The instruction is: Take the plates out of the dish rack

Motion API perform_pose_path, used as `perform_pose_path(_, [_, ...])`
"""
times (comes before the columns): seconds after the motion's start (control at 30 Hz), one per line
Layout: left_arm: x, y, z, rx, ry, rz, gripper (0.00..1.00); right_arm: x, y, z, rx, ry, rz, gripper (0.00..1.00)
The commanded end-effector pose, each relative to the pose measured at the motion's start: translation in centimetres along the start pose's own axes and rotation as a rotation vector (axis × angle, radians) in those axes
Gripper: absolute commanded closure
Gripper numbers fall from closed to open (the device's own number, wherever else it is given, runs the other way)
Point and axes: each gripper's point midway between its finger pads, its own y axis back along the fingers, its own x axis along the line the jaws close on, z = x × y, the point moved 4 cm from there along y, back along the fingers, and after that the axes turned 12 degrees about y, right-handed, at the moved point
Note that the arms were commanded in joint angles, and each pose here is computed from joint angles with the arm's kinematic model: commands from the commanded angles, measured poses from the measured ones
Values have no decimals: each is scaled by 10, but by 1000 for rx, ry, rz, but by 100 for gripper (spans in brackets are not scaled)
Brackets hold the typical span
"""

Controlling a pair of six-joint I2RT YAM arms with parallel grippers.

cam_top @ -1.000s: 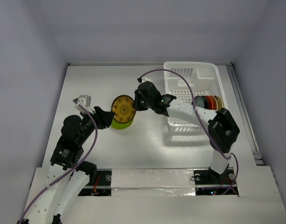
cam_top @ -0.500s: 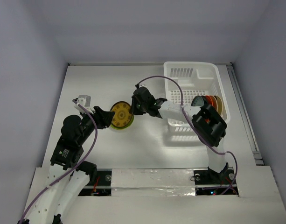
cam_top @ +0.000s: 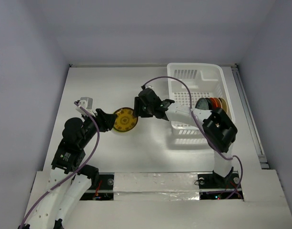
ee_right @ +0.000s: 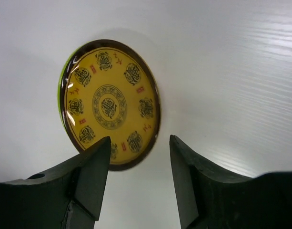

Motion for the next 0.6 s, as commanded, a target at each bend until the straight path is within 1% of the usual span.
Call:
perform_pose_path(0.0, [-11,2,13,-54,-17,-52,58,-9,52,36,-118,41,-84,43])
perform_pose_path(0.03, [-11,2,14,-56,-17,-51,58,-19,61,43,-154,42,-151,46])
perform_pose_path(0.07, [-11,2,14,-56,-17,-51,58,-24,71,46,-175,47,-188,53])
perform_pose_path(0.1, [-12,2,14,-58,-17,-54,58,-33,92,50,-200,49,-232,83])
perform_pose_path(0.13, [-12,2,14,-58,-17,-54,58,-41,104,51,-218,51,-279,96])
perform_pose_path(0.17, [-12,2,14,-56,-16,-54,58,-60,117,58,-253,39,-368,100])
perform_pose_path(0.2, [-11,2,13,-56,-16,-54,58,-73,129,57,-246,38,-412,100])
perform_pose_path(0.23, [-11,2,14,-56,-17,-53,58,-83,151,60,-273,27,-427,100])
perform_pose_path(0.27, [-12,2,13,-57,-18,-56,58,-103,163,64,-287,5,-471,100])
perform_pose_path(0.37, [-12,3,14,-61,-17,-59,58,-142,205,61,-307,-16,-565,100])
perform_pose_path(0.4, [-12,3,14,-61,-17,-59,58,-166,216,56,-282,-29,-636,100])
perform_pose_path(0.43, [-13,3,14,-60,-17,-61,58,-178,223,53,-275,-33,-668,100])
perform_pose_path(0.47, [-13,4,14,-62,-17,-64,58,-187,231,48,-268,-37,-691,98])
perform_pose_path(0.5, [-13,4,15,-64,-18,-63,58,-201,236,44,-242,-35,-724,91])
perform_pose_path(0.57, [-13,4,14,-64,-18,-63,58,-212,239,36,-212,-29,-749,81])
